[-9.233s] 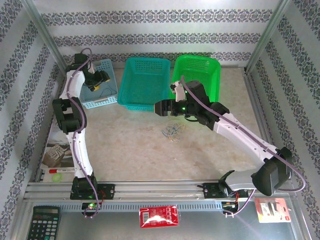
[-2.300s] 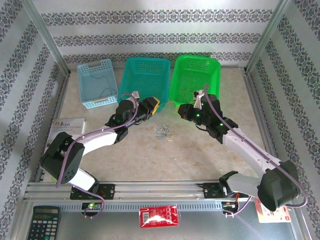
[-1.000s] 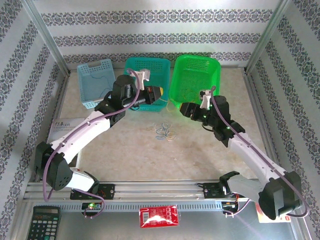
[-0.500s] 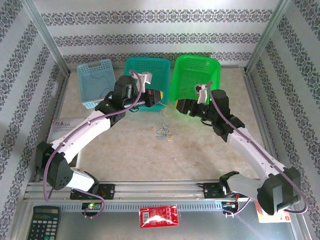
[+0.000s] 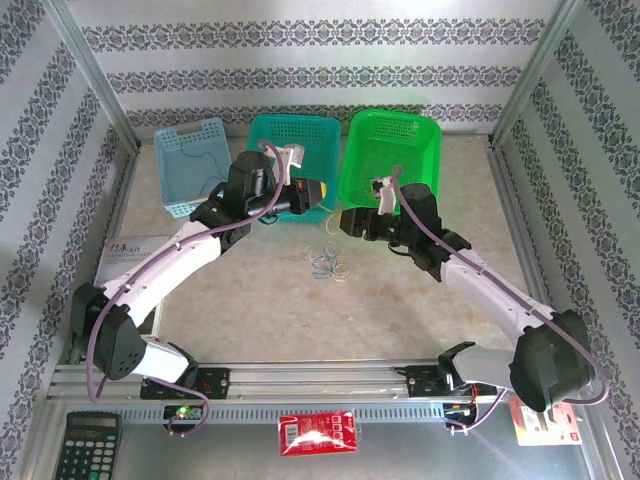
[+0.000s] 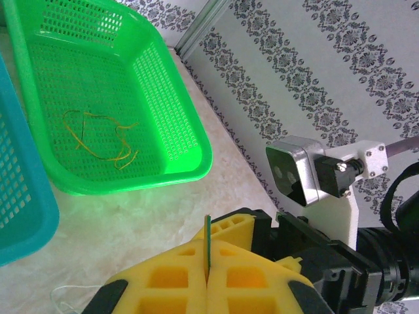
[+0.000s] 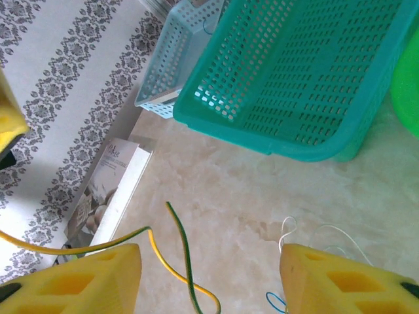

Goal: Untangle the cables

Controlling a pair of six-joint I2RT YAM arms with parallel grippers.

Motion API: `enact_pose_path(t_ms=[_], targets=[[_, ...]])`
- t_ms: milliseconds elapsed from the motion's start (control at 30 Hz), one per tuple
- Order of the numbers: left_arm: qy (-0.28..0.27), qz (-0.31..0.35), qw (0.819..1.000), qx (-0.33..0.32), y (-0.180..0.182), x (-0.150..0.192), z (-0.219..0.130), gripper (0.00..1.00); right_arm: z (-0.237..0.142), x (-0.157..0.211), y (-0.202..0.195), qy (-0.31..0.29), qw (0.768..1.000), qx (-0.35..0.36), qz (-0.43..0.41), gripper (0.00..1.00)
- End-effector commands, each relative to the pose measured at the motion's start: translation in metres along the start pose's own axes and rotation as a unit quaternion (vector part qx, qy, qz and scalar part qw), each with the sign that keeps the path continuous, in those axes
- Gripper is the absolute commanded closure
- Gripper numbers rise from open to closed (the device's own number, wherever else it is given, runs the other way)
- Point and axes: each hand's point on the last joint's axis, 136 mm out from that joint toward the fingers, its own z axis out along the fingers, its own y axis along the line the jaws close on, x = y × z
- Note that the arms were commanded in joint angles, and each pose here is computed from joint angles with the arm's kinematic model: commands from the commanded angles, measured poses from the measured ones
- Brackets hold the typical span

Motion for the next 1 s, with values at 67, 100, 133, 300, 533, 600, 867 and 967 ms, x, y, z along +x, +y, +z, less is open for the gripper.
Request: enact_pose_path(t_ms=[67, 100, 133, 300, 533, 600, 867, 967], targets=[[-0.022, 0.012, 0.999, 0.032, -0.025, -0.017, -0.007, 1.00, 0.012, -0.004, -0.002, -0.009, 1.000, -0.008, -0.003, 0.58], [-0.022, 0.012, 0.999, 0.032, -0.025, -0.017, -0.008, 1.00, 0.014, -0.005, -0.003, -0.010, 1.000, -0.008, -0.001, 0.65], [-0.022, 0.012, 0.999, 0.032, -0.025, -0.016, -0.007, 1.00, 0.016, -0.007, -0.005, -0.012, 1.000, -0.008, 0.001, 0.73], [-0.026, 0.006, 1.000, 0.016, -0.015, -0.009, -0.010, 1.00, -0.001, -0.044, -0.022, -0.061, 0.998, 0.014, 0.018, 1.00], [-0.039, -0.018, 0.999, 0.001, 0.011, 0.017, -0.010, 1.00, -0.059, -0.130, -0.048, -0.186, 0.979, 0.063, 0.060, 1.00], [-0.044, -0.025, 0.999, 0.005, 0.015, 0.023, -0.009, 1.00, -0.068, -0.145, -0.046, -0.209, 0.974, 0.068, 0.060, 1.00], [-0.036, -0.037, 0.999, 0.015, 0.024, 0.037, 0.001, 0.73, -0.088, -0.198, -0.043, -0.275, 0.956, 0.091, 0.043, 1.00], [-0.042, -0.031, 0.998, 0.015, 0.022, 0.033, 0.001, 0.35, -0.090, -0.217, -0.054, -0.291, 0.949, 0.113, 0.040, 1.00]])
